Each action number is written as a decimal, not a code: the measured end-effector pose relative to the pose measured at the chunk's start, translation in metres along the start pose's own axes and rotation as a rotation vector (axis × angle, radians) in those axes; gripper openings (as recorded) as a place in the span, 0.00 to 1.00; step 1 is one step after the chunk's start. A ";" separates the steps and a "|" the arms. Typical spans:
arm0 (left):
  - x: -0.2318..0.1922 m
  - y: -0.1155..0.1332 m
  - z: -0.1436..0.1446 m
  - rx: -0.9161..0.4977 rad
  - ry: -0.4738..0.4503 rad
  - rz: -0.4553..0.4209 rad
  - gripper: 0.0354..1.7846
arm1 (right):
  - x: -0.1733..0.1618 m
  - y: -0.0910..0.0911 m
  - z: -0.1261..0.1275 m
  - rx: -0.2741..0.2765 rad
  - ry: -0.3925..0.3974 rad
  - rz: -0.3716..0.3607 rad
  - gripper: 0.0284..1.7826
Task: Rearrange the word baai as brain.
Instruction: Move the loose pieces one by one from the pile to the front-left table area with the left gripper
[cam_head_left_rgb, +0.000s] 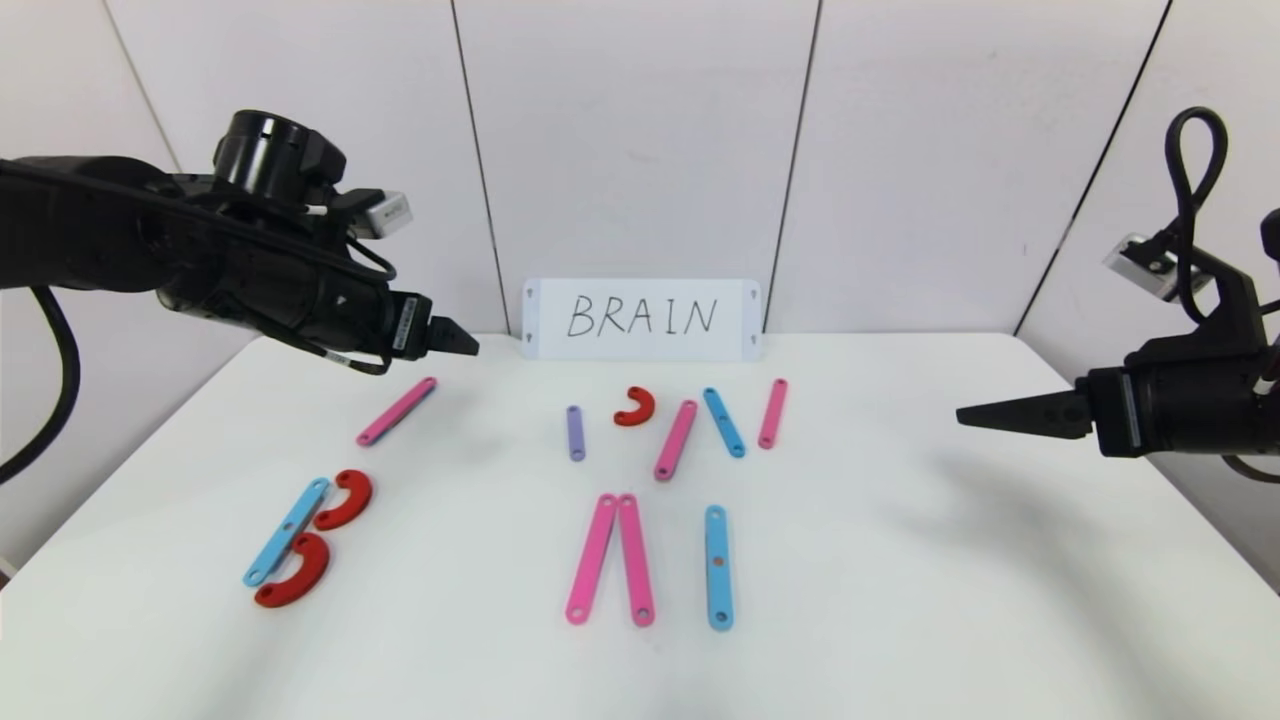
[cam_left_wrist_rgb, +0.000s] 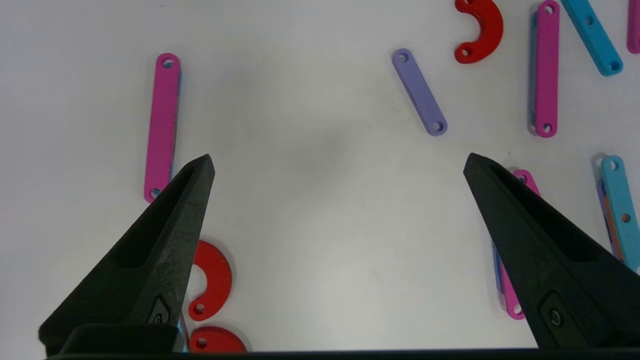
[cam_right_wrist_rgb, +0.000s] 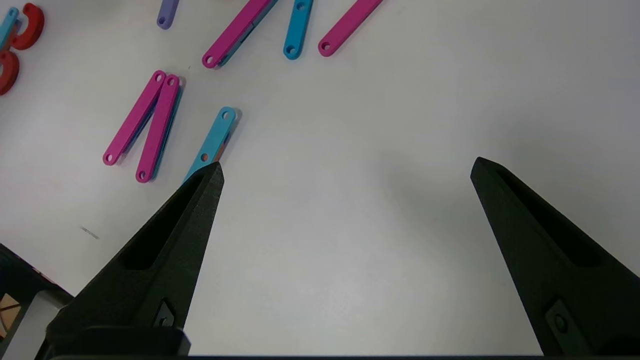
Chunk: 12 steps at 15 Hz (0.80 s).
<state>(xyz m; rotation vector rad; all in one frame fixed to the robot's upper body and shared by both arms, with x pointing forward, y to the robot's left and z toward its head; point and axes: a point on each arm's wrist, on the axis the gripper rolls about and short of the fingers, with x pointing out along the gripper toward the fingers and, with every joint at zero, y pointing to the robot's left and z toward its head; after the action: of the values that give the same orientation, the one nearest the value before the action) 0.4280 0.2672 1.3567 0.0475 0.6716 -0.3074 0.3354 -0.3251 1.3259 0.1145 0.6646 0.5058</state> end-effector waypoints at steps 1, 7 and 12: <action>0.003 0.007 0.001 -0.004 -0.001 0.016 0.98 | 0.001 0.000 0.000 -0.001 0.002 0.001 0.97; 0.040 0.066 -0.004 -0.074 0.058 0.126 0.98 | 0.002 0.001 -0.002 0.001 0.009 0.006 0.97; 0.081 0.108 -0.020 -0.132 0.131 0.173 0.98 | 0.003 0.001 -0.002 0.001 0.014 0.009 0.97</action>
<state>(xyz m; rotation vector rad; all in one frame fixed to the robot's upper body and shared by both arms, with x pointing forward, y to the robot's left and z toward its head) 0.5071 0.3514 1.2847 -0.0005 0.8107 -0.0931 0.3355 -0.3227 1.3226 0.1150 0.6778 0.5158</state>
